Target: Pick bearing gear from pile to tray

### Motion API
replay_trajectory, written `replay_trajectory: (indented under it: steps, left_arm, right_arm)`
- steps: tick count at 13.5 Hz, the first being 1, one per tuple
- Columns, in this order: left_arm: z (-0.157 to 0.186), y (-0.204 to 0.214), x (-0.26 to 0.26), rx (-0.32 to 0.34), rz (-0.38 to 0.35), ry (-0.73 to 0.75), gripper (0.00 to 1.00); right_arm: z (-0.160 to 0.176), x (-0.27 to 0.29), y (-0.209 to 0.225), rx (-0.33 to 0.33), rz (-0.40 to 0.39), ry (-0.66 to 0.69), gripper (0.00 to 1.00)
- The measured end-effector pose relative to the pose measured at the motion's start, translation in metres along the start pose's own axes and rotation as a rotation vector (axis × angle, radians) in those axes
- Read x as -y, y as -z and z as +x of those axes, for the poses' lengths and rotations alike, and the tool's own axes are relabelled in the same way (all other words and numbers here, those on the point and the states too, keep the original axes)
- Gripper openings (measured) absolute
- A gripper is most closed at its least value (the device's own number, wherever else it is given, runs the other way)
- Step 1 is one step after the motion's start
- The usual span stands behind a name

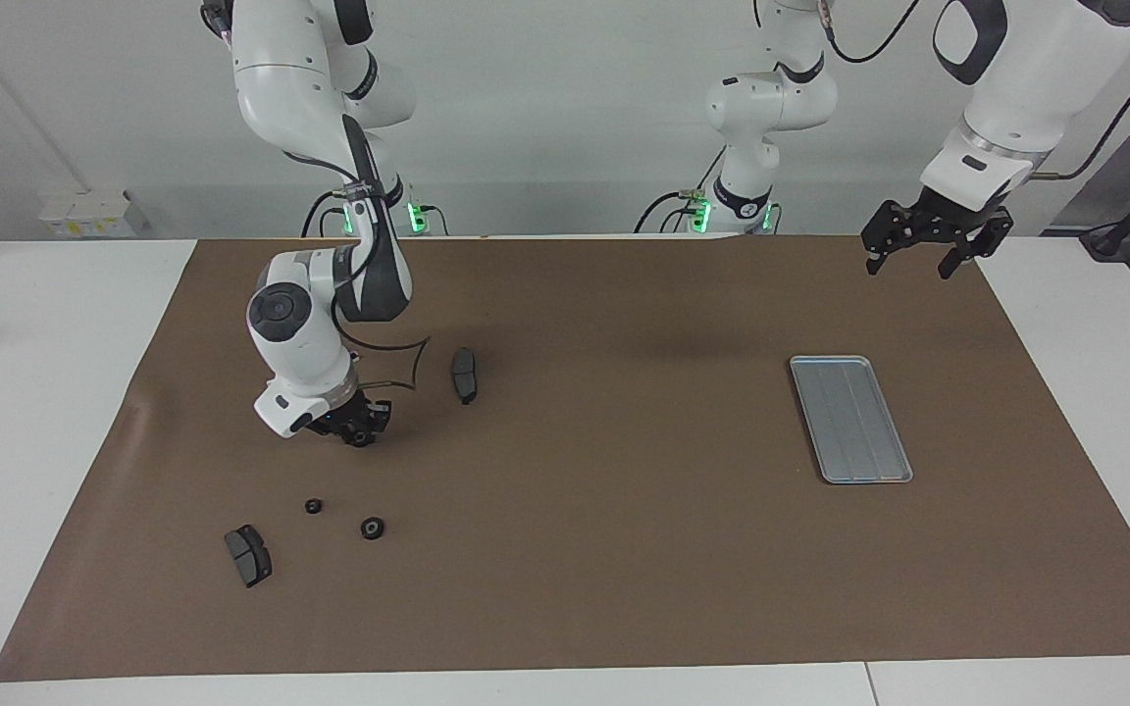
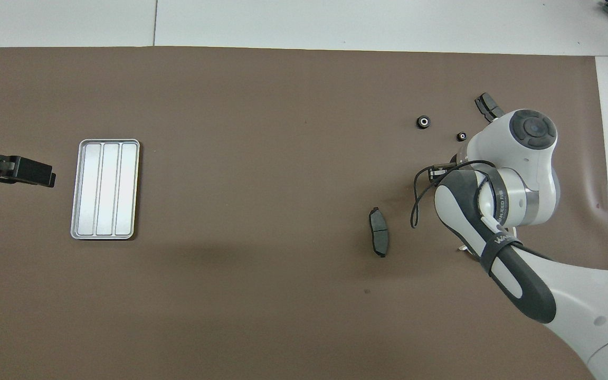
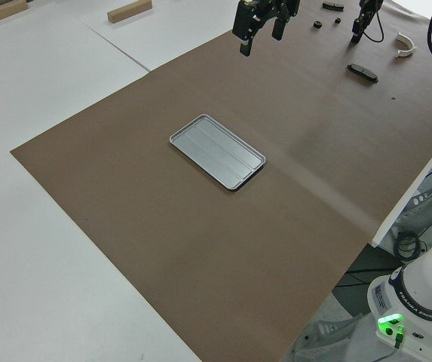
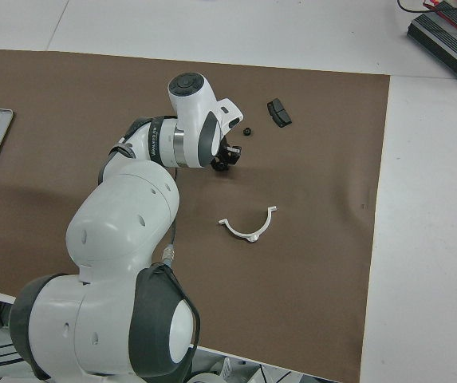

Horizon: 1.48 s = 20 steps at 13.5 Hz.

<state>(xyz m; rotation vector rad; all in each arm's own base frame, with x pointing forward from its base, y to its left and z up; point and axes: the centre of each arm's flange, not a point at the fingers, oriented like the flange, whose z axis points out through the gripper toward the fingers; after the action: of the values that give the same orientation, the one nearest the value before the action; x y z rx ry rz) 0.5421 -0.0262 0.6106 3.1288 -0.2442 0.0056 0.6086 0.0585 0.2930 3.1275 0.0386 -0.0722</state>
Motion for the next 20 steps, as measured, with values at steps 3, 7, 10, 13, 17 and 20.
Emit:
replay_trajectory:
  steps: [3,7,10,13,17,20]
  left_arm:
    - [0.0,0.0,0.0,0.0,0.0,0.0,1.0]
    - [0.0,0.0,0.0,0.0,0.0,0.0,1.0]
    - [0.0,0.0,0.0,0.0,0.0,0.0,1.0]
    - [0.0,0.0,0.0,0.0,0.0,0.0,1.0]
    - [0.0,0.0,0.0,0.0,0.0,0.0,1.0]
    - [0.0,-0.001,-0.004,0.001,0.0,-0.007,1.0]
  right_arm:
    - [0.012,0.007,0.025,-0.054,0.007,-0.016,0.35]
    - [0.026,0.077,0.073,-0.157,0.031,0.005,0.35]
    - [0.02,0.15,0.088,-0.238,0.064,0.039,0.35]
    - [0.005,0.21,0.088,-0.287,0.094,0.088,0.35]
    - [-0.026,0.289,0.083,-0.323,0.136,0.149,0.35]
    - [-0.04,0.333,0.066,-0.377,0.183,0.21,0.35]
